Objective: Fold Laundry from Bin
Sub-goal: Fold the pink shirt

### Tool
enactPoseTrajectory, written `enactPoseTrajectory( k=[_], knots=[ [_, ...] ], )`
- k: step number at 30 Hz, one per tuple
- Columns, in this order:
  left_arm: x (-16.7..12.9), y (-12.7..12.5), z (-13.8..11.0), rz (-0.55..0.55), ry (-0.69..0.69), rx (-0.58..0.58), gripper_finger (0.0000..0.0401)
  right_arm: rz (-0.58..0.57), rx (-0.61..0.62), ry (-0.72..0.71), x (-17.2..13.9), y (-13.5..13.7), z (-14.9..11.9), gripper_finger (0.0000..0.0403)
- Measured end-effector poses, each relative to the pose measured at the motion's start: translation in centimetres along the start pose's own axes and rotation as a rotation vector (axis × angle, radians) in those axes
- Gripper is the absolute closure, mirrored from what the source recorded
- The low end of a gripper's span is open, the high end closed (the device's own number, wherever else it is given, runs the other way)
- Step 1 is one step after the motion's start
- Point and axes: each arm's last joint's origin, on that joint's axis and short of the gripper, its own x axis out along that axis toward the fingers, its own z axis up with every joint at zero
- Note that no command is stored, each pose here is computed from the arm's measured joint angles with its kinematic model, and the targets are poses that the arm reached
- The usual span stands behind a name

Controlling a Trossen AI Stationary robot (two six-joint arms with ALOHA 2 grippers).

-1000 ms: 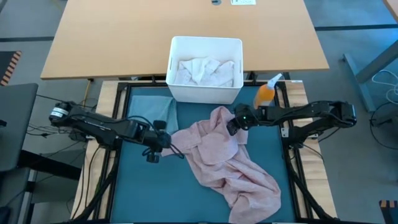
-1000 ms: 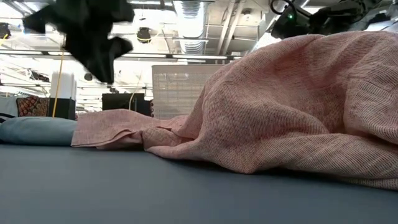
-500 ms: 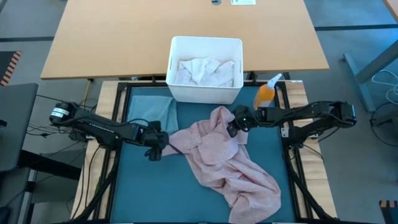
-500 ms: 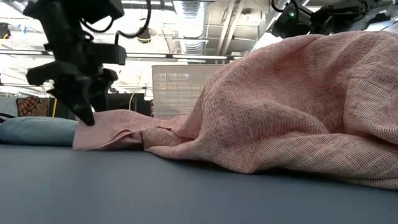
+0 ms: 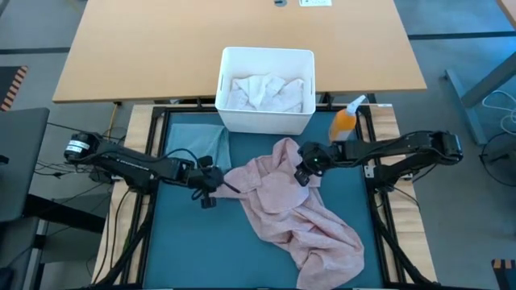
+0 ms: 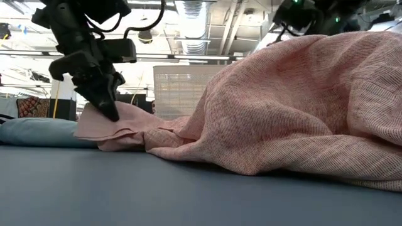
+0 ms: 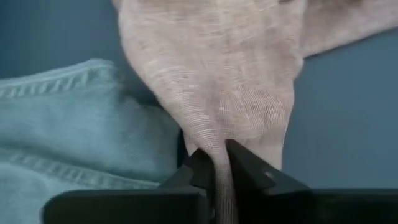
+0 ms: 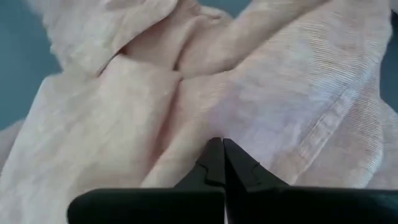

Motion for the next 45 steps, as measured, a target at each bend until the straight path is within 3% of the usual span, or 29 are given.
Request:
enactPoseTrajectory(
  k=[5, 8, 10, 14, 17, 22, 28, 32, 35, 41, 45],
  knots=[
    [-1.8, -0.1, 2.3, -0.05, -0.077, 0.008, 0.0399, -0.039, -0.154, 0.136, -3.4, 2.3, 1.1, 0.0394],
    [-5.9, 0.1, 5.5, -0.074, -0.191, 0.036, 0.0401, -0.116, -0.232, 0.208, -6.8, 3.6, 1.7, 0.0394],
    [-9.1, 0.5, 7.2, -0.052, -0.249, 0.054, 0.0401, -0.141, -0.215, 0.209, -8.4, 4.3, 2.0, 0.0394],
    [-14.6, 1.1, 9.1, 0.004, -0.339, 0.055, 0.0401, -0.17, -0.137, 0.117, -8.2, 4.7, 1.8, 0.0368],
    [-16.3, 1.2, 9.2, 0.018, -0.35, 0.059, 0.0401, -0.183, -0.1, 0.108, -6.3, 3.7, 1.1, 0.0332],
    [-16.4, 1.1, 8.6, 0.029, -0.294, 0.044, 0.0401, -0.181, -0.033, 0.051, -3.2, 1.1, 0.0, 0.0257],
    [-14.9, 0.7, 8.1, 0.03, -0.218, 0.027, 0.0401, 0.12, 0.133, -0.155, -0.8, -1.2, -0.8, 0.0153],
    [-14.6, 0.6, 8.1, 0.034, -0.196, 0.024, 0.0401, 0.137, 0.212, -0.157, 0.5, -2.6, -2.3, 0.0116],
    [-14.5, 0.6, 8.1, 0.035, -0.189, 0.026, 0.0401, 0.104, 0.259, -0.157, 1.5, -3.1, -3.6, 0.0109],
    [-14.5, 0.6, 8.1, 0.035, -0.192, 0.025, 0.0401, 0.176, 0.288, -0.174, 3.5, -2.3, -5.3, 0.0115],
    [-14.5, 0.6, 8.1, 0.036, -0.191, 0.025, 0.0401, 0.244, 0.231, -0.184, 4.6, -1.1, -5.3, 0.0173]
  ],
)
